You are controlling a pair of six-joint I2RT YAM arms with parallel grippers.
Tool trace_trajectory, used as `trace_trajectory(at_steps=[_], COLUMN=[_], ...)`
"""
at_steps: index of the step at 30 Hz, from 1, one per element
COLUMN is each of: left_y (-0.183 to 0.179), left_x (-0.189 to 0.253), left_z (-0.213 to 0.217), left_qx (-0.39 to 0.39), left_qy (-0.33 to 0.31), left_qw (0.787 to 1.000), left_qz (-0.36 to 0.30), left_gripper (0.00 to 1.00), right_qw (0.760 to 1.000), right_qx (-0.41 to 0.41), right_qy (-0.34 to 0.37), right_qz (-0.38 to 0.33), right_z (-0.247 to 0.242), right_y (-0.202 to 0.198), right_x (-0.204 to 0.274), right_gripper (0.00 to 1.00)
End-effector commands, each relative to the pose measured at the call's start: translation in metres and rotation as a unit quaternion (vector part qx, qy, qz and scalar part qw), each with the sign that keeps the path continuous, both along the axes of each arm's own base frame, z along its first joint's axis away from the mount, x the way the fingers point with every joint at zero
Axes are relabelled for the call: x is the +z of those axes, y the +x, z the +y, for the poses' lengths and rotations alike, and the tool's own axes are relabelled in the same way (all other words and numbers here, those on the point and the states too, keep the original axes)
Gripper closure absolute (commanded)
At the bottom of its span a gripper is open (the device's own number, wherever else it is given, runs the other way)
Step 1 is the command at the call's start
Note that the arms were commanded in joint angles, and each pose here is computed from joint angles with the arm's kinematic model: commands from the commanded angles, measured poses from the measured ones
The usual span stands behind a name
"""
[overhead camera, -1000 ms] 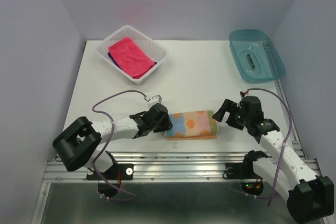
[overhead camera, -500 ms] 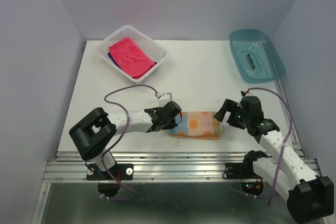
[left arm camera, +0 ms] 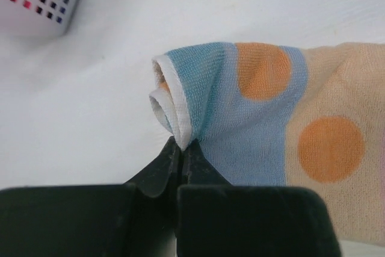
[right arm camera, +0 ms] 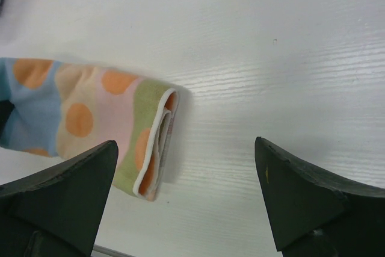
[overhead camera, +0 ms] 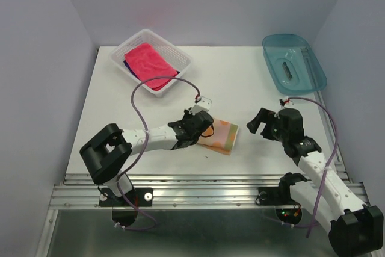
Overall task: Fold and stack the towels
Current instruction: Neatly place the folded towel into the bin
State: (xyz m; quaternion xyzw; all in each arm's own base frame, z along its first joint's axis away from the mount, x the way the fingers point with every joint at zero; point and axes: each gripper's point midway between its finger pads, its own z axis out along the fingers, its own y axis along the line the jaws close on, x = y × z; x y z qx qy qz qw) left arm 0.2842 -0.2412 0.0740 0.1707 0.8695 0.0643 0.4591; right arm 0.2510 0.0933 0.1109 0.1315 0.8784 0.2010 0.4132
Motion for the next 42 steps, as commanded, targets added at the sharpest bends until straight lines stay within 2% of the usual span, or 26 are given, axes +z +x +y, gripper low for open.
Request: trace_trajectory(at_steps=[1,4,9,19,24,34,42], left_y=[0.033,0.047,0.069,0.114,0.135,0.167,0.194], left_x=[0.062,0.082,0.131,0.191,0.220,0.260,0.253], left_z=[0.003,0.013,0.024,0.067,0.082,0.111,0.129], left_qx=[-0.043,-0.047,-0.080,-0.103,-0.105,-0.097,-0.136], left_qy=[0.097,0.139,0.149,0.183,0.222,0.288,0.309], left_qw=[0.988,0.980,0.970,0.951,0.938,0.919,0.914], left_qz=[-0.111,-0.137,-0.176,-0.228,-0.243,-0.251,-0.226], left_gripper=[1.00,1.00,1.00,1.00,1.00,1.00,1.00], right_qw=[0.998,0.998,0.998,0.995,0.993,0.991,0.988], right_qx=[-0.008,-0.019,-0.030,-0.075,-0.094,-0.115,-0.127], right_qy=[-0.014,-0.021,-0.026,-0.047,-0.060,-0.068,-0.087], right_qz=[-0.060,-0.059,-0.054,-0.055,-0.041,-0.032,-0.014], right_z=[-0.003,-0.007,-0.011,-0.028,-0.035,-0.041,-0.048], right_y=[0.022,0.023,0.023,0.024,0.025,0.027,0.028], right_x=[0.030,0.025,0.017,0.018,0.012,0.009,0.004], right_gripper=[0.00,0.00,0.00,0.00,0.00,0.00,0.00])
